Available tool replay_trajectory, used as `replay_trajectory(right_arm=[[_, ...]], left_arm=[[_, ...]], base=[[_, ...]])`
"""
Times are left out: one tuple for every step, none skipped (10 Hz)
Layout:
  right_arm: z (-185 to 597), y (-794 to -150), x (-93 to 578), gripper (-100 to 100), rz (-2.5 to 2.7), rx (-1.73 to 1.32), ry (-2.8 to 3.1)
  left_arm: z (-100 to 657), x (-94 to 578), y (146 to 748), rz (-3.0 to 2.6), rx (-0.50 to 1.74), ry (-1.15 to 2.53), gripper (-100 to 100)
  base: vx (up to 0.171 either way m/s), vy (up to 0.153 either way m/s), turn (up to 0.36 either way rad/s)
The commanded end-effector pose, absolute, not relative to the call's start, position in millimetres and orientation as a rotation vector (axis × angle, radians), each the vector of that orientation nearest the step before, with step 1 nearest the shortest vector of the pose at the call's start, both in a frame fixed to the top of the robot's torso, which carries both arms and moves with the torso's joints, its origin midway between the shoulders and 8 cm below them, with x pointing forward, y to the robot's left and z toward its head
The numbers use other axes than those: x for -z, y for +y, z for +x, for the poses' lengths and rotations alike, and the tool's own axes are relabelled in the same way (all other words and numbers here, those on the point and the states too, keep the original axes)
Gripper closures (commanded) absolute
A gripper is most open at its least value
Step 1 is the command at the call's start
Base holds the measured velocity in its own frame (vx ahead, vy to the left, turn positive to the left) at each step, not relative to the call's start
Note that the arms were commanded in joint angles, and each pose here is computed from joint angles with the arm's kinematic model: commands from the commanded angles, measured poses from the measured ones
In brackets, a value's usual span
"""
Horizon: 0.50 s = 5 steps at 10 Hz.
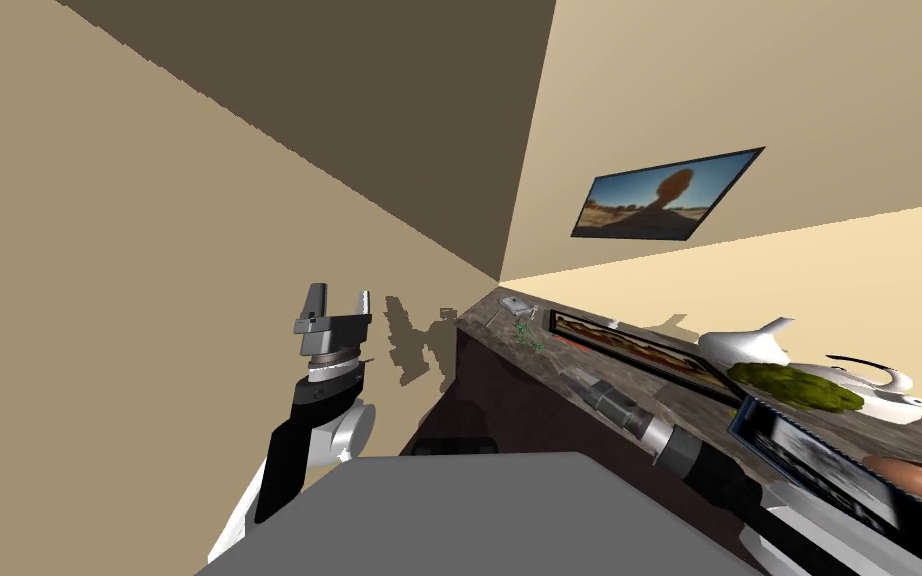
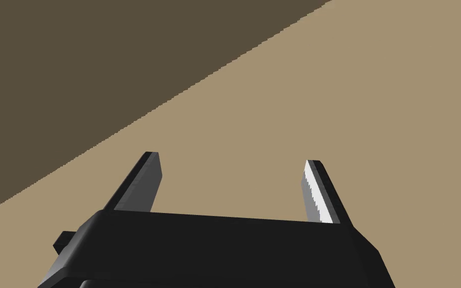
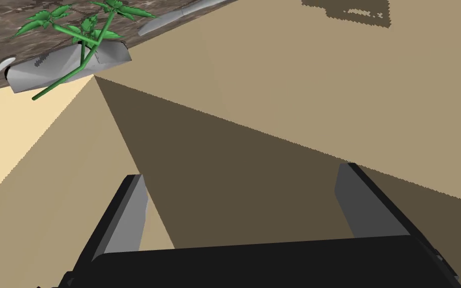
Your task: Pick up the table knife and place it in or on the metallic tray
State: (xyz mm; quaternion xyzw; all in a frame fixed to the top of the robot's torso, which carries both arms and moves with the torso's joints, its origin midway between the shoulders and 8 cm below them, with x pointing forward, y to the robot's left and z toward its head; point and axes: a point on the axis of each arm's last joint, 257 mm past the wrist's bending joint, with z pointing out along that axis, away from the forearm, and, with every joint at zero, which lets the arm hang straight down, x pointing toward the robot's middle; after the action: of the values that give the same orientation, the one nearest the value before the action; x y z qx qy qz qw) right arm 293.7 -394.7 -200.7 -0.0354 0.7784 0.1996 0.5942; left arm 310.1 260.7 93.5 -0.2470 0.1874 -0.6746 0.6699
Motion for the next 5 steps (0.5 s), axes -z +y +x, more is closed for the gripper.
replay_trajectory(right_arm=[[292, -396, 203, -100, -0.128, -0.456, 1.835], [277, -417, 219, -100, -0.175, -0.391, 1.912], [279, -415, 217, -100, -0.211, -0.391, 1.925], [281, -414, 217, -100, -0.236, -0.391, 1.934], [265, -437, 231, -100, -0.283, -0.327, 2.009]], left_arm=[[310, -93, 261, -0.557, 1.521, 0.422, 0], [310, -93, 261, -0.557, 1.520, 0.422, 0], [310, -93, 261, -0.557, 1.521, 0.422, 0], [310, -93, 261, -0.557, 1.520, 0.422, 0], [310, -93, 261, -0.557, 1.520, 0.422, 0]], base=[[-0.010, -0.019, -0.030], [-0.031, -0.010, 0.330], [-0.038, -0.024, 0.166], [-0.019, -0.014, -0.037], [-0.038, -0.010, 0.276]])
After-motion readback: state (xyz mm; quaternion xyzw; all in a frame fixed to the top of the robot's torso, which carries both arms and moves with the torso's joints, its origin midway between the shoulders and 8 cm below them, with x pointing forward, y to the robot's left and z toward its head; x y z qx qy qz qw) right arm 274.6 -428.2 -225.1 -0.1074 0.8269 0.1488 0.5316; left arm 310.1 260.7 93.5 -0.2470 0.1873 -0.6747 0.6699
